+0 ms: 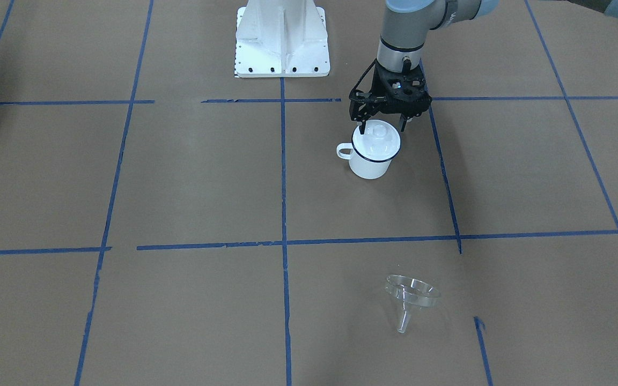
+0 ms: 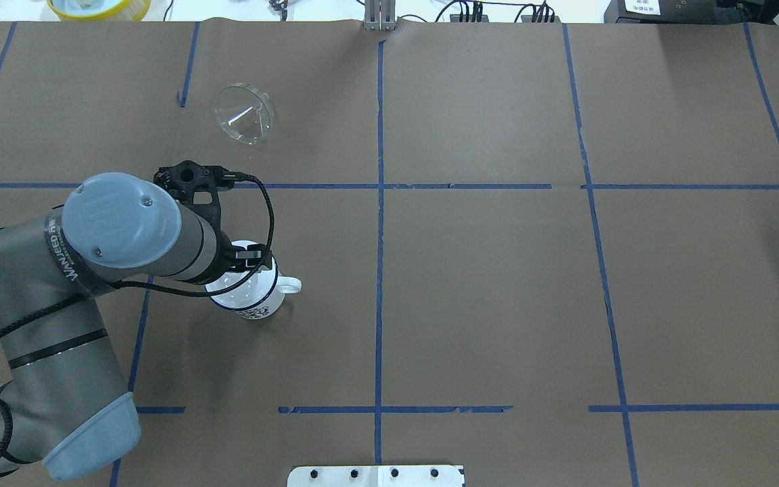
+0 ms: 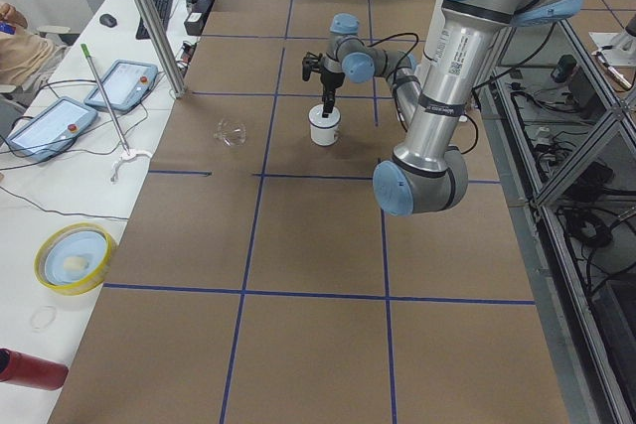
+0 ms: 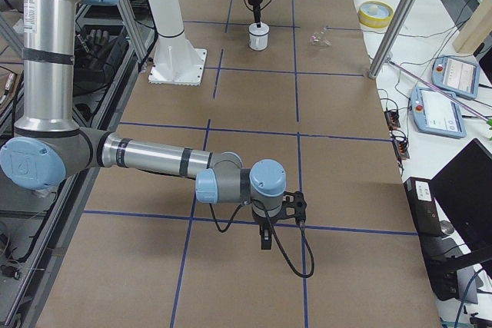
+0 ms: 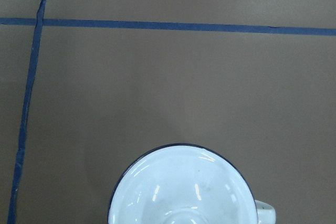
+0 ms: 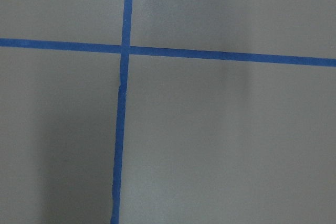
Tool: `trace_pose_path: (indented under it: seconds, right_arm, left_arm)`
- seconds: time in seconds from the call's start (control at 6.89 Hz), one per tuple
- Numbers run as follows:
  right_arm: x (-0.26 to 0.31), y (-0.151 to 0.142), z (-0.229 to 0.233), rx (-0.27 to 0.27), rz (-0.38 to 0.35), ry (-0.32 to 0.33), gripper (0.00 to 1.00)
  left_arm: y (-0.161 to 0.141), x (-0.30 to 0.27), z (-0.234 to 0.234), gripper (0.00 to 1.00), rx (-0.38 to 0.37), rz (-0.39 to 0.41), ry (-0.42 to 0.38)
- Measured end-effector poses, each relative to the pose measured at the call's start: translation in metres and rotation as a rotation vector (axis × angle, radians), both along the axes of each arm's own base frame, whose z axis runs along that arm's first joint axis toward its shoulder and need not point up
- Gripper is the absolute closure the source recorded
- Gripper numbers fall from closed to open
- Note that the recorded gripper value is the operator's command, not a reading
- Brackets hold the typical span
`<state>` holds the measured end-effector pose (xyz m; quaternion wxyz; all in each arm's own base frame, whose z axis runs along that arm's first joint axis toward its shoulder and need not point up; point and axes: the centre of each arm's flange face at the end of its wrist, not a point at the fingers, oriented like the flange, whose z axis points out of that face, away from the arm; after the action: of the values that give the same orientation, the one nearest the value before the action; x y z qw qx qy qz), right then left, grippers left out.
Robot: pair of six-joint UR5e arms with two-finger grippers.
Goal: Place funnel on cup
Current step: 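Move the left gripper over the white lid on the enamel mug, then grasp the white lid with the left gripper and lift it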
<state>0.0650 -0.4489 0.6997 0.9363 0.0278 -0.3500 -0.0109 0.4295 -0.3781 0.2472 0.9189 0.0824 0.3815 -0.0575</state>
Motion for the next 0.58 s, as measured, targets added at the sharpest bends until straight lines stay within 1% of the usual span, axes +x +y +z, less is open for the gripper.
trace_pose_path:
  seconds: [0.15,0.58]
  right_arm:
    - [0.0000,0.0000,0.0000,0.000,0.000,0.000,0.00]
    - [0.0000,0.0000,0.0000,0.000,0.000,0.000,0.00]
  left_arm:
    - [0.0001,0.0000,-0.0003,1.00,0.000,0.001,0.001]
    - [-0.0021,-0.0076,-0.0088,1.00,0.010,-0.005,0.015]
